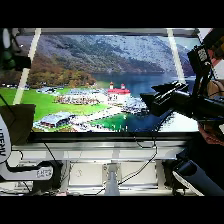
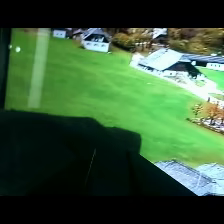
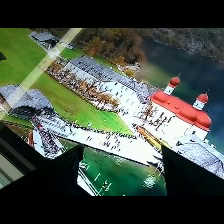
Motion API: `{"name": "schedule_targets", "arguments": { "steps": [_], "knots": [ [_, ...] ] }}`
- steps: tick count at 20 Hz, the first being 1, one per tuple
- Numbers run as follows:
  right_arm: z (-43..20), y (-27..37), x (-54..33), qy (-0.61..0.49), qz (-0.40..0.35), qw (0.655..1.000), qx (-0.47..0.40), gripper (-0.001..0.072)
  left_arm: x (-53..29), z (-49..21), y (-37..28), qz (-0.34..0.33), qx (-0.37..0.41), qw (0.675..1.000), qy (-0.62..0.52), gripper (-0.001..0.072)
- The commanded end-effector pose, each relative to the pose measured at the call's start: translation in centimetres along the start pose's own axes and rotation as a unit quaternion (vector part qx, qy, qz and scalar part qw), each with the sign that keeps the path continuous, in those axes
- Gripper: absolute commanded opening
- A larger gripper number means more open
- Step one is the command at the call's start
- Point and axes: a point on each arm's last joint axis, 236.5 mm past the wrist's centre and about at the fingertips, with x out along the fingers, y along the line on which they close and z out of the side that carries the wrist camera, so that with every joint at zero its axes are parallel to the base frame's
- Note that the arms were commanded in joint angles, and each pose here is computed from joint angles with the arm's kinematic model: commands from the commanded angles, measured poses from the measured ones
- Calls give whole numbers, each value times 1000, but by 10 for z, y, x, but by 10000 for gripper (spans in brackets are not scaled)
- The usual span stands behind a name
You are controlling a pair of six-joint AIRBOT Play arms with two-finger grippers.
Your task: Fold the clothes and pants, and hang the long-sleeved shirts on hangers.
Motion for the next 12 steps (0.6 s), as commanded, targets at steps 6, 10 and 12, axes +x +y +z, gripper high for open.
{"name": "schedule_targets", "arguments": {
  "steps": [6, 10, 12],
  "knots": [
    [14, -2, -1, -30, -4, 1000, -2, 549, 60, -91, 146, 46, -165, 977, 124, 237],
    [18, -2, -1, -39, -4, 999, -2, 549, 95, -145, 166, 32, -179, 968, 172, 237],
    [19, -2, -1, -39, -4, 999, -2, 549, 106, -154, 178, 43, -163, 976, 137, 237]
  ]
}}
